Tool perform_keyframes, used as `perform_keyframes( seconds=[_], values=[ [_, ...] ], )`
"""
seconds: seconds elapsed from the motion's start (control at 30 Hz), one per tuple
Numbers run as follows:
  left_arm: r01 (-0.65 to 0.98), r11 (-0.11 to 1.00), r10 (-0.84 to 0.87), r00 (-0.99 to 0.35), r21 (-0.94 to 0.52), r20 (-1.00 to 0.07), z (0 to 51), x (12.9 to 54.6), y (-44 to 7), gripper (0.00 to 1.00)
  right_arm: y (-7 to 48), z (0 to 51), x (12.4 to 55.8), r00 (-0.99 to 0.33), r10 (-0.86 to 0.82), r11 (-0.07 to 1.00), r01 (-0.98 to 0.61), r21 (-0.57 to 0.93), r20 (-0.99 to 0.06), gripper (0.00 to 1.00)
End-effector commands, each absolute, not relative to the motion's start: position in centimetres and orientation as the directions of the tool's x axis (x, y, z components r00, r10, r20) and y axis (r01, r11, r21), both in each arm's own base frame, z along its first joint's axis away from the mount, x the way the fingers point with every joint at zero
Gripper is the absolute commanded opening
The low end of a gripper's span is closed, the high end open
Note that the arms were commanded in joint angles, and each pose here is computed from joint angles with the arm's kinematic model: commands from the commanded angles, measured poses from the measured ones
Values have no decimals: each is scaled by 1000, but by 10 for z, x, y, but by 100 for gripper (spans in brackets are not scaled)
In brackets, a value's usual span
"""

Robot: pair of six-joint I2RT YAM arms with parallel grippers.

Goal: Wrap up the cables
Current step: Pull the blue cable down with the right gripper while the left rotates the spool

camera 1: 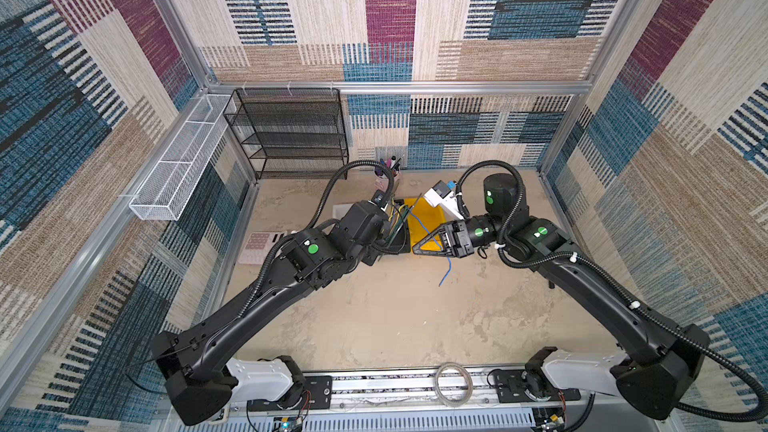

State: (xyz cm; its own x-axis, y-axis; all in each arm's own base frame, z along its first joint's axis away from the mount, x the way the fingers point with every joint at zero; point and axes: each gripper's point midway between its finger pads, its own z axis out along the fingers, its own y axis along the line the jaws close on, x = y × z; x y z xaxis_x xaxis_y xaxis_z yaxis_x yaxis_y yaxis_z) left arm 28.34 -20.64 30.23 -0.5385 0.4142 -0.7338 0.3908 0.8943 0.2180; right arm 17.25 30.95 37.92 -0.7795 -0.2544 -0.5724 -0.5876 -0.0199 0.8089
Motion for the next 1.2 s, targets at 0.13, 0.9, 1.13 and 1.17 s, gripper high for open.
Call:
perform_keyframes(
  seconds=[0.13, 0.9, 1.13, 1.17],
  values=[
    [295, 949, 85, -577, -111, -812, 322, 306, -250, 0, 346, 367, 152, -755, -280, -49, -606, 794, -593, 0],
    [290, 567, -497, -626, -771, -601, 400, 290, -245, 0, 319, 271, 190, -713, -213, 386, -690, 612, -668, 5],
    [318, 550, -466, -651, -772, -600, 403, 288, -240, 0, 311, 274, 186, -682, -227, 397, -717, 573, -696, 15],
    [335, 547, -447, -658, -767, -606, 404, 287, -243, 0, 313, 274, 183, -683, -231, 377, -719, 584, -693, 16]
  ],
)
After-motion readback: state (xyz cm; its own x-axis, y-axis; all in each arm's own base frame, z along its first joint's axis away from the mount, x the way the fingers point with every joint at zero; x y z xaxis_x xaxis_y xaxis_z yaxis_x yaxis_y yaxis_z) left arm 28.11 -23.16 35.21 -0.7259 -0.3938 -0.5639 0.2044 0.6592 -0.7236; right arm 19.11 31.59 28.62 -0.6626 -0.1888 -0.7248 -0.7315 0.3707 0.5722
